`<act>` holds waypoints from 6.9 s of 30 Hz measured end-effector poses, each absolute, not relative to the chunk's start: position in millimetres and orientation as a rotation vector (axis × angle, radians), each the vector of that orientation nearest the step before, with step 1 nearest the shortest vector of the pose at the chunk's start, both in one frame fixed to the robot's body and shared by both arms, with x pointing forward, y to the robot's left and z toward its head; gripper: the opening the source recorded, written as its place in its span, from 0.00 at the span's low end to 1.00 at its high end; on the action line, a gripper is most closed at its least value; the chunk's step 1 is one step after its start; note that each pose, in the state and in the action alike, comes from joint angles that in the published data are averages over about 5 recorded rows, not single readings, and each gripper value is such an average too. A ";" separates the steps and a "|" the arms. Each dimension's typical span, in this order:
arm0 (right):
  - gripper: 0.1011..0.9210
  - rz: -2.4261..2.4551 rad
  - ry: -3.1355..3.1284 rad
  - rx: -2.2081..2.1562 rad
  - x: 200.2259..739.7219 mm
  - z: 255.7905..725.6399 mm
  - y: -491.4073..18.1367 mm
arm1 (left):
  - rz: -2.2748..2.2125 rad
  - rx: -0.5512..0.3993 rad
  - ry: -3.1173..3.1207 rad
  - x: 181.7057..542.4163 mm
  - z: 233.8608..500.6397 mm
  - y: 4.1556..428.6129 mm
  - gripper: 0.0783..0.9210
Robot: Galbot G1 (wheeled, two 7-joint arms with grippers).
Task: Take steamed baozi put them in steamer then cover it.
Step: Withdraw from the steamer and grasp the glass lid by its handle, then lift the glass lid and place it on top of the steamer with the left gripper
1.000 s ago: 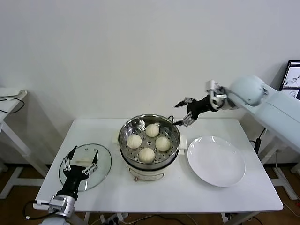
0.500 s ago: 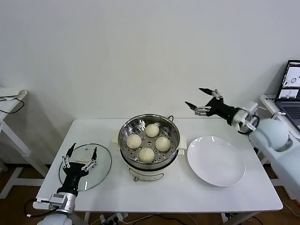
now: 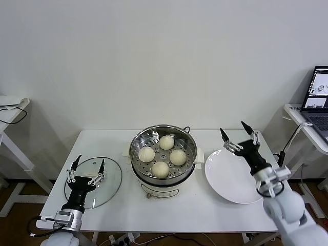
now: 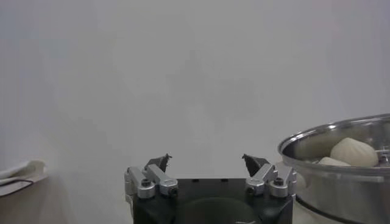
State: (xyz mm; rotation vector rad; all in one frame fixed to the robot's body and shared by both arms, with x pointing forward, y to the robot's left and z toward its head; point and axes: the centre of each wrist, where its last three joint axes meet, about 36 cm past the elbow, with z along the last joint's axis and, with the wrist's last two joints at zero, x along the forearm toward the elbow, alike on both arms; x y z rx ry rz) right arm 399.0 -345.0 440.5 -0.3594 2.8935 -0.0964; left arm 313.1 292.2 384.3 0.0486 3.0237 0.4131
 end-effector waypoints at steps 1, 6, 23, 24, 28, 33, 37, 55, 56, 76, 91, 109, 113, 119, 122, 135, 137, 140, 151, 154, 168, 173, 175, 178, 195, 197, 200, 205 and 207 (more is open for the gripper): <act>0.88 -0.084 2.891 -0.333 392.9 434.0 -343.5 | 0.425 0.046 3.022 313.2 383.4 292.3 0.88; 0.88 -0.020 2.887 -0.219 364.6 405.4 -333.7 | 0.555 0.026 3.004 313.0 375.9 296.5 0.88; 0.88 0.035 2.897 -0.030 328.5 356.8 -318.4 | 1.665 0.083 2.548 307.2 314.0 351.7 0.88; 0.88 0.036 2.898 -0.024 327.8 355.2 -318.3 | 1.718 0.095 2.513 307.5 310.3 355.6 0.88; 0.88 0.038 2.900 -0.006 326.5 350.8 -318.8 | 1.896 0.147 2.391 309.2 296.8 369.4 0.88; 0.88 0.039 2.905 0.009 326.1 346.3 -319.1 | 2.039 0.205 2.283 313.3 283.5 380.5 0.88; 0.88 0.044 2.908 0.018 325.7 343.0 -318.4 | 2.096 0.213 2.238 318.1 276.5 386.7 0.88; 0.88 0.043 2.916 0.019 326.6 335.2 -317.3 | 2.220 0.201 2.159 347.9 264.2 393.8 0.88; 0.88 0.044 2.917 0.019 326.5 335.0 -317.0 | 2.222 0.199 2.158 349.4 263.9 393.5 0.88; 0.88 0.039 2.932 0.012 323.6 328.3 -317.1 | 2.253 0.181 2.146 383.3 256.3 385.1 0.88; 0.88 0.032 2.943 -0.006 323.4 322.6 -316.5 | 2.266 0.169 2.166 396.1 247.9 386.8 0.64; 0.88 0.032 2.937 -0.017 325.8 321.3 -315.5 | 2.263 0.159 2.178 393.0 249.6 383.2 0.13; 0.88 0.034 2.934 -0.017 326.6 322.0 -315.1 | 2.263 0.106 2.163 391.3 263.3 384.3 0.13; 0.88 0.030 2.930 -0.020 327.1 324.0 -316.3 | 2.266 0.001 2.122 383.5 297.5 386.5 0.13; 0.88 0.027 2.924 -0.020 328.0 326.2 -317.7 | 2.266 -0.052 2.109 376.5 318.9 384.6 0.13; 0.88 0.029 2.905 -0.010 332.7 332.2 -320.3 | 2.252 -0.170 2.123 354.3 428.4 331.0 0.13; 0.88 0.031 2.904 -0.003 332.5 332.2 -320.7 | 2.245 -0.162 2.129 353.4 441.3 315.8 0.13; 0.88 0.033 2.905 0.008 331.1 331.6 -321.5 | 2.236 -0.140 2.141 353.0 455.4 293.0 0.13; 0.88 0.029 2.912 0.043 323.5 326.9 -320.5 | 2.169 -0.021 2.181 362.9 481.1 212.8 0.13; 0.88 0.027 2.913 0.053 321.0 325.9 -319.5 | 2.145 0.007 2.191 367.1 484.9 192.9 0.13; 0.88 0.012 2.923 0.076 313.6 321.7 -314.8 | 2.105 0.102 2.194 390.3 482.5 117.4 0.13; 0.88 0.005 2.928 0.075 312.4 320.1 -313.0 | 2.105 0.112 2.188 399.1 478.5 95.3 0.13; 0.88 0.002 2.930 0.075 312.0 319.2 -312.7 | 2.106 0.110 2.188 403.2 477.1 87.4 0.13; 0.88 -0.003 2.934 0.077 311.5 317.8 -312.7 | 2.108 0.107 2.191 409.4 475.3 77.2 0.13; 0.88 -0.017 2.943 0.082 311.1 313.3 -312.5 | 2.153 0.097 2.198 433.0 456.7 42.1 0.13; 0.88 -0.018 2.944 0.082 311.4 312.6 -312.8 | 2.156 0.098 2.198 433.5 454.4 39.1 0.13; 0.88 -0.020 2.946 0.080 311.8 311.8 -312.7 | 2.162 0.101 2.195 434.1 450.6 35.0 0.13; 0.88 -0.025 2.947 0.075 312.3 311.4 -313.1 | 2.176 0.099 2.185 436.0 444.0 32.0 0.13; 0.88 -0.027 2.947 0.074 312.5 311.2 -313.6 | 2.183 0.097 2.180 436.4 441.5 32.0 0.13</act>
